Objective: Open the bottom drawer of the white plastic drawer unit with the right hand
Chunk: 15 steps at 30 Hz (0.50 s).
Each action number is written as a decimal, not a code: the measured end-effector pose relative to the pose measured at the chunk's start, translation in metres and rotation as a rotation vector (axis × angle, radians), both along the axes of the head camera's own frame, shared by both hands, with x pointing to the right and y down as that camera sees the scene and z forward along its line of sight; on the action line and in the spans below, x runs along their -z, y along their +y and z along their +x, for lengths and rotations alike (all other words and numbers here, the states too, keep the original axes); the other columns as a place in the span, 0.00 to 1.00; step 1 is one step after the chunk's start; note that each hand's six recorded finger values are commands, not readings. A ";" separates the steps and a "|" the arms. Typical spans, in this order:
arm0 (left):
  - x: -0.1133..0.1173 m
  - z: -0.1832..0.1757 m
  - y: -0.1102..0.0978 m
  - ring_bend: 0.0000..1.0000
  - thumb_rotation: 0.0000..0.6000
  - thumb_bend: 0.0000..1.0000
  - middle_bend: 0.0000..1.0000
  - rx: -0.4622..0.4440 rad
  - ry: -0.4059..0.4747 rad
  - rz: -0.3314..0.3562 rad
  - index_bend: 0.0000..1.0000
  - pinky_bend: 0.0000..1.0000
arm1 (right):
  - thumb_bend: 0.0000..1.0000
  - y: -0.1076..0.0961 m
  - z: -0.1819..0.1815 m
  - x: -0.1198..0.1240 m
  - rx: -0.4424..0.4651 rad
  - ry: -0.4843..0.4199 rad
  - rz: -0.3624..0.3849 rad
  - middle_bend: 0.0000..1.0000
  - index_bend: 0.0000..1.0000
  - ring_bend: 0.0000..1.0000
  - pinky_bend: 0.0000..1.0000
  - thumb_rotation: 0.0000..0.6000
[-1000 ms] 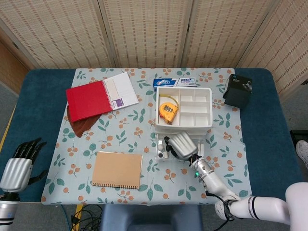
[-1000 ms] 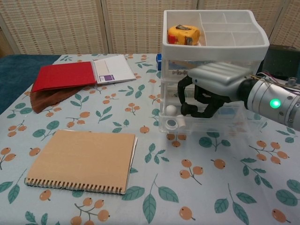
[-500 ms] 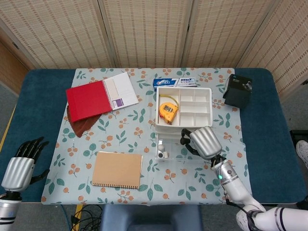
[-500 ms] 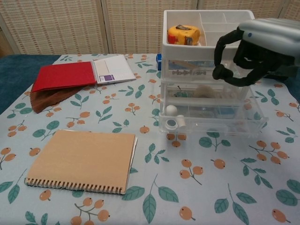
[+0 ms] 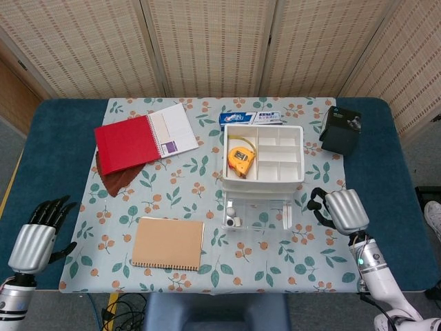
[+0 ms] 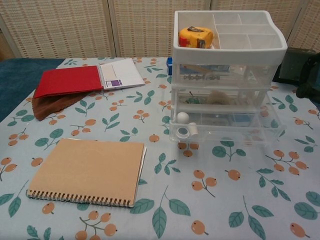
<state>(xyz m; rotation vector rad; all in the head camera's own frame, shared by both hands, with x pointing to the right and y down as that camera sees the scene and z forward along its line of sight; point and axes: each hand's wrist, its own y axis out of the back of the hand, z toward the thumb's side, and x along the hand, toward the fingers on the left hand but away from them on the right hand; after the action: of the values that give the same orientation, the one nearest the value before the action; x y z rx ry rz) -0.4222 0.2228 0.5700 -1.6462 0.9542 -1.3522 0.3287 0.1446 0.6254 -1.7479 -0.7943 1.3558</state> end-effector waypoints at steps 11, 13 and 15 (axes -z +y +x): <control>0.001 -0.002 0.002 0.12 1.00 0.17 0.11 0.010 -0.010 -0.007 0.15 0.12 | 0.43 0.029 0.004 -0.061 0.045 0.034 -0.111 0.94 0.62 1.00 1.00 1.00; 0.001 -0.003 0.002 0.12 1.00 0.17 0.11 0.013 -0.013 -0.008 0.15 0.12 | 0.43 0.032 -0.001 -0.069 0.060 0.029 -0.123 0.94 0.62 1.00 1.00 1.00; 0.001 -0.003 0.003 0.12 1.00 0.17 0.11 0.012 -0.013 -0.009 0.15 0.12 | 0.43 0.035 -0.006 -0.075 0.070 0.022 -0.130 0.94 0.62 1.00 1.00 1.00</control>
<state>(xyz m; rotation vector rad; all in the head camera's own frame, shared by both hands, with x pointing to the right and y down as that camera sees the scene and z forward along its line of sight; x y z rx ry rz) -0.4255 0.2256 0.5692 -1.6392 0.9535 -1.3754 0.3230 0.1796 0.7000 -1.8405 -0.6385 1.4041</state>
